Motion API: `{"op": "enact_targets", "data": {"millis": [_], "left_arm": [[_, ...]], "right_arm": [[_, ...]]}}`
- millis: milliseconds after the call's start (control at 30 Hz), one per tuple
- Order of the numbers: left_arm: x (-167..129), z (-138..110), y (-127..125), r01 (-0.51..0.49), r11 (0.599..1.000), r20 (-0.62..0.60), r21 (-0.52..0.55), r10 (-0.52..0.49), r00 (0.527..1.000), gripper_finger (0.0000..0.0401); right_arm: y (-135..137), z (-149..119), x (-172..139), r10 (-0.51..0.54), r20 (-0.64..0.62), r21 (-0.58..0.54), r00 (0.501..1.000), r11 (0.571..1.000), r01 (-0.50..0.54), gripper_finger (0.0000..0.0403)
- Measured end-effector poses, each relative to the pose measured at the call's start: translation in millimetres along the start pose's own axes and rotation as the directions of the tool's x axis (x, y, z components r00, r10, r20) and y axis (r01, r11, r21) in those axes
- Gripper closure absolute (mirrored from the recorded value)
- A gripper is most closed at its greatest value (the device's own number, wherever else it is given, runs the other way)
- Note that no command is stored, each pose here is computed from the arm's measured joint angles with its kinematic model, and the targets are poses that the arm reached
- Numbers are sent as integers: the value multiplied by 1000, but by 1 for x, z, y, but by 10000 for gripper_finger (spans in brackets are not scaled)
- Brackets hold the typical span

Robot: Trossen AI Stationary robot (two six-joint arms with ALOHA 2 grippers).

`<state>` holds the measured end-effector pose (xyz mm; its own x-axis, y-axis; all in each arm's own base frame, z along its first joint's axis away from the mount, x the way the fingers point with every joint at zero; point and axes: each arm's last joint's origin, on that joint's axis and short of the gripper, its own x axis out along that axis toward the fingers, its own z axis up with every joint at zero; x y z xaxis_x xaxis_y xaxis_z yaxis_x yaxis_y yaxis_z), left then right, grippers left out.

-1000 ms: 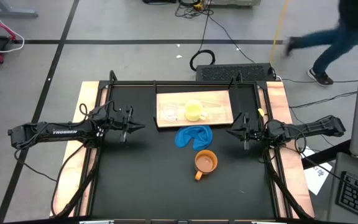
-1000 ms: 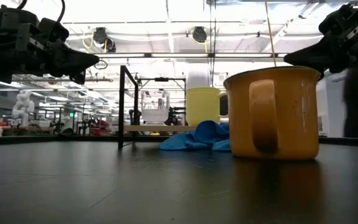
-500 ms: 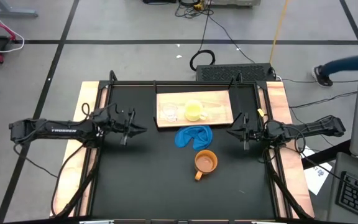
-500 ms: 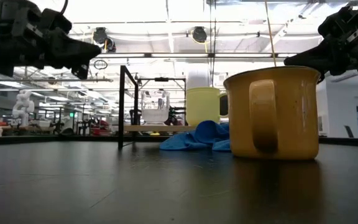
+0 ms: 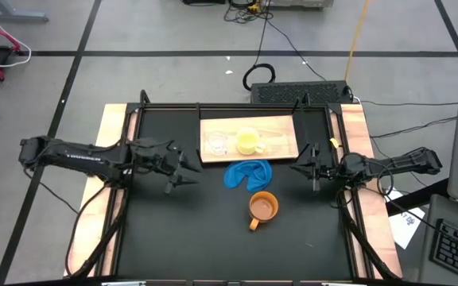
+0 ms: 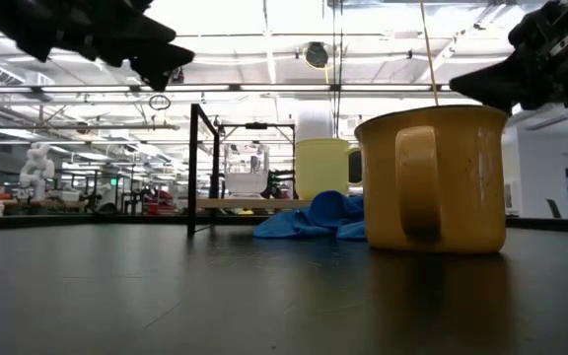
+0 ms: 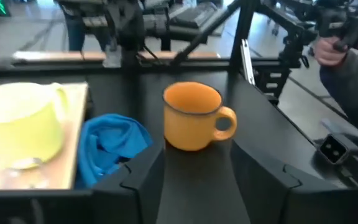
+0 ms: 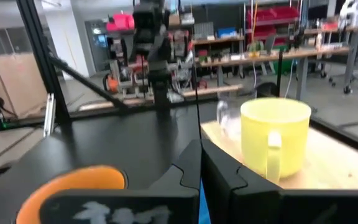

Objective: Stack small to large cups/mugs on shelf
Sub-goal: Put the orange mug on the shelf

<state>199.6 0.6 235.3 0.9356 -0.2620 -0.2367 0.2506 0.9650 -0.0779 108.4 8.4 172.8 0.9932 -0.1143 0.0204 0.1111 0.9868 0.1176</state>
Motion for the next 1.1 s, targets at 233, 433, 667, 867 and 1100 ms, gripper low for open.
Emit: {"op": "enact_targets", "data": {"millis": [233, 433, 667, 867, 1100], "left_arm": [[39, 13, 2, 32, 996, -76, -78, -38, 996, 204], [80, 25, 2, 64, 993, -127, -99, -76, 989, 219], [126, 46, -7, 100, 991, -186, -93, -116, 976, 222], [162, 60, -8, -25, 996, -332, -87, -5, 943, 193], [200, 66, -2, -62, 993, -471, -98, 8, 882, 150]], "right_arm": [[0, 3, -1, 3, 32, -30, 999, 1000, -2, 403], [0, 2, -1, 2, 18, -18, 1000, 1000, -1, 403], [-1, -3, -1, -4, -31, -28, 1000, 1000, 3, 403], [-1, -4, -1, -4, -37, -30, 999, 1000, 3, 403], [-1, -4, -1, -5, -39, -30, 999, 1000, 4, 403]]}}
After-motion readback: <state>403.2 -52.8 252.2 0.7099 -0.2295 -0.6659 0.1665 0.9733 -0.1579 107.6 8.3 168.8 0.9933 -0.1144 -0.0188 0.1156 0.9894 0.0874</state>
